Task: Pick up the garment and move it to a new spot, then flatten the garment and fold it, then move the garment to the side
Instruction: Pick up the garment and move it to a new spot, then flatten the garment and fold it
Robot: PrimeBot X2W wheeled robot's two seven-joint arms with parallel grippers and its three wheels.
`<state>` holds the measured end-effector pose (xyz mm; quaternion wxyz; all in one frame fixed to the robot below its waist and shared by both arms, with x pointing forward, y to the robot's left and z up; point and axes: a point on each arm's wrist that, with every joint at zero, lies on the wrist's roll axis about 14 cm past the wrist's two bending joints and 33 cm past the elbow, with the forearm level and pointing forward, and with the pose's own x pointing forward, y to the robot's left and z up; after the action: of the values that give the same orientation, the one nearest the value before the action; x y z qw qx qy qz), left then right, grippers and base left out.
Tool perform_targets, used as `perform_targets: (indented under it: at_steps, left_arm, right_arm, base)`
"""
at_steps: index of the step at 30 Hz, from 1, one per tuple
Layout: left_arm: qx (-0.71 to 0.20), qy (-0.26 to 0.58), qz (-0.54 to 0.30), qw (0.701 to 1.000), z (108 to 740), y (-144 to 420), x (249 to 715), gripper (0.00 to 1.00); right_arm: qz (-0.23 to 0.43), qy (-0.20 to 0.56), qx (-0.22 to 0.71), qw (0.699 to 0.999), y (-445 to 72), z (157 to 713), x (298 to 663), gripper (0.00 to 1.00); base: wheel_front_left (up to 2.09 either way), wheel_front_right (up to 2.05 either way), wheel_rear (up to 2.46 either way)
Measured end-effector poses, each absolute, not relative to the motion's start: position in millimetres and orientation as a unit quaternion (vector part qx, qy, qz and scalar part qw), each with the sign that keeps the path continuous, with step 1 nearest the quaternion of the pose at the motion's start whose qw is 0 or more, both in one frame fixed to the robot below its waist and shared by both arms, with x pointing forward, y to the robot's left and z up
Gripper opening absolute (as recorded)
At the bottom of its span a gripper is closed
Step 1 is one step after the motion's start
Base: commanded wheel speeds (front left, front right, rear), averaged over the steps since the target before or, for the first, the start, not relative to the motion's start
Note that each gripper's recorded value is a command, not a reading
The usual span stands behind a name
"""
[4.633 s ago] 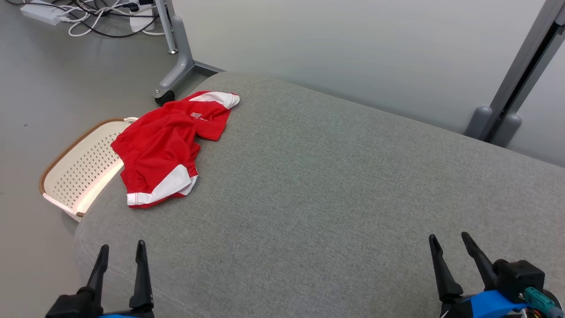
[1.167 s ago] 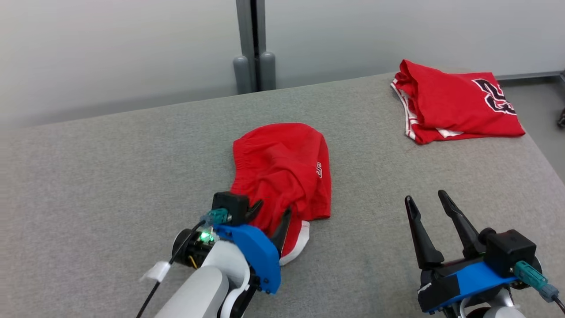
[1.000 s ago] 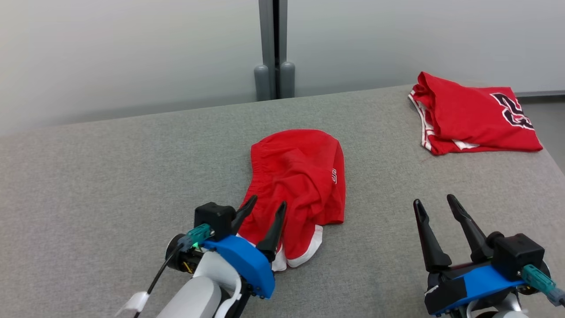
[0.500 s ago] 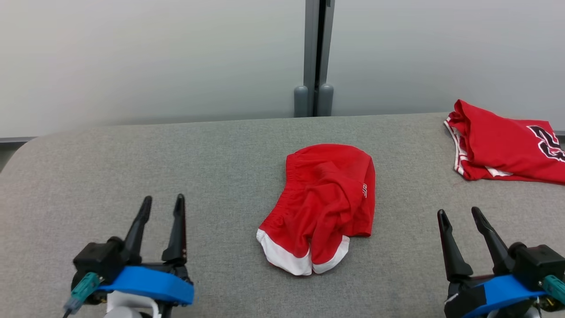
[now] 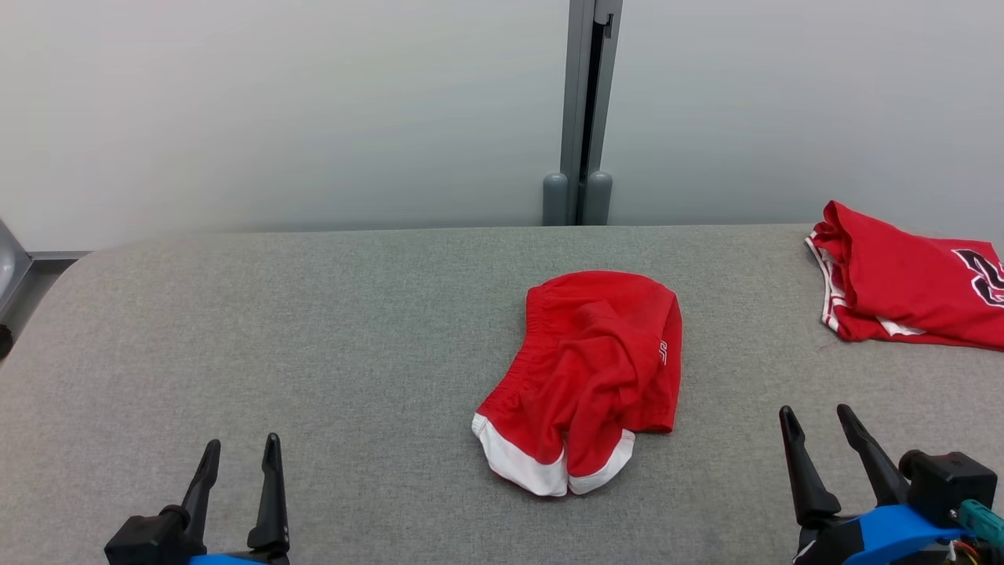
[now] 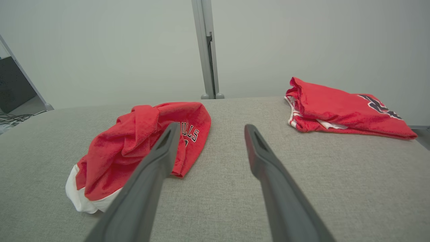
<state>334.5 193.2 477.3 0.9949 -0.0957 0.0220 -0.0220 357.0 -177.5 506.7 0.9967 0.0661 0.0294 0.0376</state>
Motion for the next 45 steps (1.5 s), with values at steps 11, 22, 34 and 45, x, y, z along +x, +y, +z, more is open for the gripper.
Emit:
perform_targets:
  at_steps: [11, 22, 34, 45]
  left_arm:
    - [-0.094, 0.027, -0.028, 0.995, 474, 190, 332, 1.00]
    - [-0.098, 0.020, -0.031, 0.994, 478, 185, 335, 1.00]
    - [-0.087, 0.069, -0.084, 0.990, 462, 159, 345, 1.00]
    - [-0.065, 0.176, -0.237, 0.953, 413, 75, 381, 1.00]
  right_arm:
    - [0.043, 0.032, 0.073, 0.996, -173, 506, 356, 1.00]
    - [0.044, 0.034, 0.074, 0.996, -173, 505, 355, 1.00]
    - [0.046, 0.044, 0.073, 0.995, -171, 499, 355, 1.00]
    - [0.030, 0.068, 0.072, 0.995, -178, 484, 357, 1.00]
  base:
    - [0.00, 0.00, 0.00]
    - [0.00, 0.00, 0.00]
    - [0.00, 0.00, 0.00]
    - [0.00, 0.00, 0.00]
